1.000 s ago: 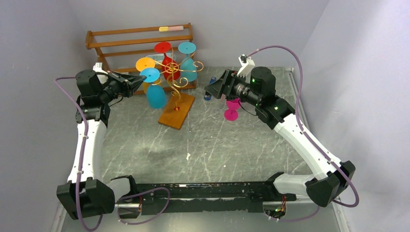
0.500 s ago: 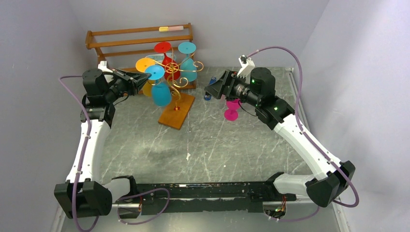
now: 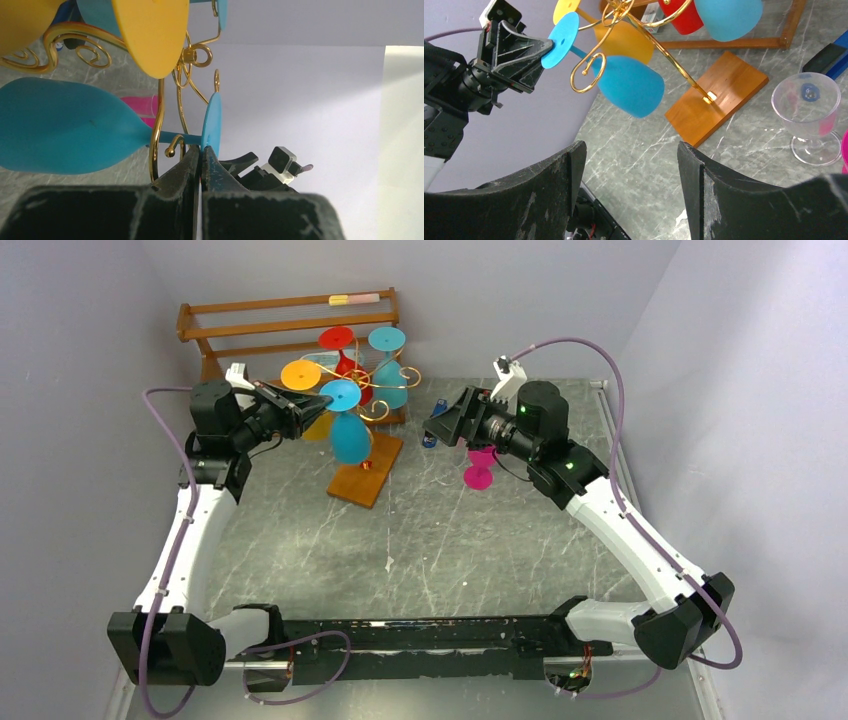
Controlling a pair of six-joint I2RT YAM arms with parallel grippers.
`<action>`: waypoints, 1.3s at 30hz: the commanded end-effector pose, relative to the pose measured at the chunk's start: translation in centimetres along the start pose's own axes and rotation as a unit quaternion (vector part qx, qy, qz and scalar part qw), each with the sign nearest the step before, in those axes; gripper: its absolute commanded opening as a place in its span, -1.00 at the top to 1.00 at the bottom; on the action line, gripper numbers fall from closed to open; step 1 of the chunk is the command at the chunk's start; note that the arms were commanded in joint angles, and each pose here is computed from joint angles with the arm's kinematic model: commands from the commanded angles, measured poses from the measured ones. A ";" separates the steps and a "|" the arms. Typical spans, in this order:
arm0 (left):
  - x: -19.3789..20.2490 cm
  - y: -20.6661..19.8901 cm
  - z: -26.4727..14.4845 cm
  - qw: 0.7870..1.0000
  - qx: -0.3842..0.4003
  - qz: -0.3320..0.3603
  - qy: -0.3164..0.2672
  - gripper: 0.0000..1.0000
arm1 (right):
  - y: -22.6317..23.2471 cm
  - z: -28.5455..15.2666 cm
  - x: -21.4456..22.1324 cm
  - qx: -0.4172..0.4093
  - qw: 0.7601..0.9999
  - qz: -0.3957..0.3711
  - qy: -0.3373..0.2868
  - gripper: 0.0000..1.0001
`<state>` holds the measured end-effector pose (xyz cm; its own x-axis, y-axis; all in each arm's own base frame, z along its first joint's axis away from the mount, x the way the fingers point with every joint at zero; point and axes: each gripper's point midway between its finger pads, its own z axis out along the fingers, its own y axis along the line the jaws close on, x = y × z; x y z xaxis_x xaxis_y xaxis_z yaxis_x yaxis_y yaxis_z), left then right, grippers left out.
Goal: Take the wine glass off the wine glass rack
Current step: Pick up the wine glass from the wine rack, then place the wine glass at the center of the board.
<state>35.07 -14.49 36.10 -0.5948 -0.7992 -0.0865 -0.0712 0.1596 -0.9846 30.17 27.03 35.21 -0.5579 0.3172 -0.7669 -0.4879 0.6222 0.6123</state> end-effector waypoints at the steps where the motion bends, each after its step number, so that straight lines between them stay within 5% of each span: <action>1: 0.7 -1.7 -0.8 0.999 0.023 0.038 0.008 0.90 | 0.3 -0.5 -0.4 -0.006 1.000 -0.002 -0.012 -0.43; 16: 4.7 0.3 -4.0 0.984 0.052 0.155 0.066 0.90 | 1.6 -0.9 0.0 -0.051 0.998 0.014 -0.017 -0.43; 24: 6.9 2.0 -6.1 0.944 0.032 0.298 0.138 0.90 | 3.4 -1.9 0.7 -0.113 0.993 0.015 -0.016 -0.45; 39: 14.9 2.9 -7.9 0.873 0.125 0.398 0.254 0.90 | 9.9 -2.8 7.1 -0.295 0.951 -0.004 0.095 -0.45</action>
<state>20.72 -20.33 32.69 -0.7140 -0.1817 -0.6762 0.5726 0.4042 -0.7133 22.33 31.84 35.65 -0.6636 0.2294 -0.7120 -0.6835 0.2010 0.7018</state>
